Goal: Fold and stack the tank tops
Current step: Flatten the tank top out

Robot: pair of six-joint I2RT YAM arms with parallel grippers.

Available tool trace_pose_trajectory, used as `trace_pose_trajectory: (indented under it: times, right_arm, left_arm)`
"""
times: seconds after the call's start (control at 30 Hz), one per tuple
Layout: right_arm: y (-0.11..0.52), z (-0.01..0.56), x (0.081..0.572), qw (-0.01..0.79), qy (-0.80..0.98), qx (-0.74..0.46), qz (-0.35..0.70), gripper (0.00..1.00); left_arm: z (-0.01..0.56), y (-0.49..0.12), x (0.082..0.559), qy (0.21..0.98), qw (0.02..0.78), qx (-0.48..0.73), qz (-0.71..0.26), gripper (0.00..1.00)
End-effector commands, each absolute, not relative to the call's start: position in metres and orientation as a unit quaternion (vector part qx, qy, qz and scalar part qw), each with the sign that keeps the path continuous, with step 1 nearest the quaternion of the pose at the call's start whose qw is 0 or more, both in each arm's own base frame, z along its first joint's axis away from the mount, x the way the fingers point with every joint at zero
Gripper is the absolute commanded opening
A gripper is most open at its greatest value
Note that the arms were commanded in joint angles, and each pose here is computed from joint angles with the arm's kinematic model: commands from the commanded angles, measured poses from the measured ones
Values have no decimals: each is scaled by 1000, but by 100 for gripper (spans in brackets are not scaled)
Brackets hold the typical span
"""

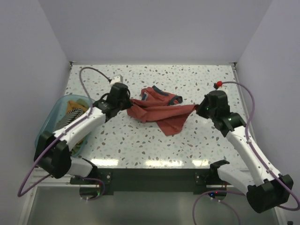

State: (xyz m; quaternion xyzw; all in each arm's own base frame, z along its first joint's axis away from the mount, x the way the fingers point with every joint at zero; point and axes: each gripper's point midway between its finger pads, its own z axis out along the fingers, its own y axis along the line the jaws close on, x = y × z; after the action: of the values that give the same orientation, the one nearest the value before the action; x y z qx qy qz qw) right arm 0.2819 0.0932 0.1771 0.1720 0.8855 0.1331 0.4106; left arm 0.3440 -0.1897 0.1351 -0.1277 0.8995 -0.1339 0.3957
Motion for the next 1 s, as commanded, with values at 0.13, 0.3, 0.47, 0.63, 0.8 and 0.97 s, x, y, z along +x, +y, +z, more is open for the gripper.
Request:
trace_pose_trajectory:
  times: [0.13, 0.3, 0.47, 0.63, 0.8, 0.97]
  right_arm:
    - [79, 345, 302, 544, 806, 170, 162, 0]
    - [57, 449, 279, 633, 731, 187, 174, 0]
    - [37, 525, 249, 692, 675, 190, 171, 0]
    - [26, 581, 224, 736, 622, 190, 186, 0]
    - [38, 596, 249, 742, 620, 170, 189, 0]
    - [81, 564, 335, 705, 669, 127, 198, 0]
  left_arm:
    - [326, -158, 355, 807, 531, -119, -228, 0]
    - [441, -147, 316, 732, 604, -113, -296, 0]
    - [515, -131, 277, 661, 651, -127, -351, 0]
    - [560, -112, 252, 599, 685, -159, -383, 0]
    - [560, -104, 265, 585, 694, -194, -373, 0]
    - [529, -128, 329, 597, 683, -209, -365, 0]
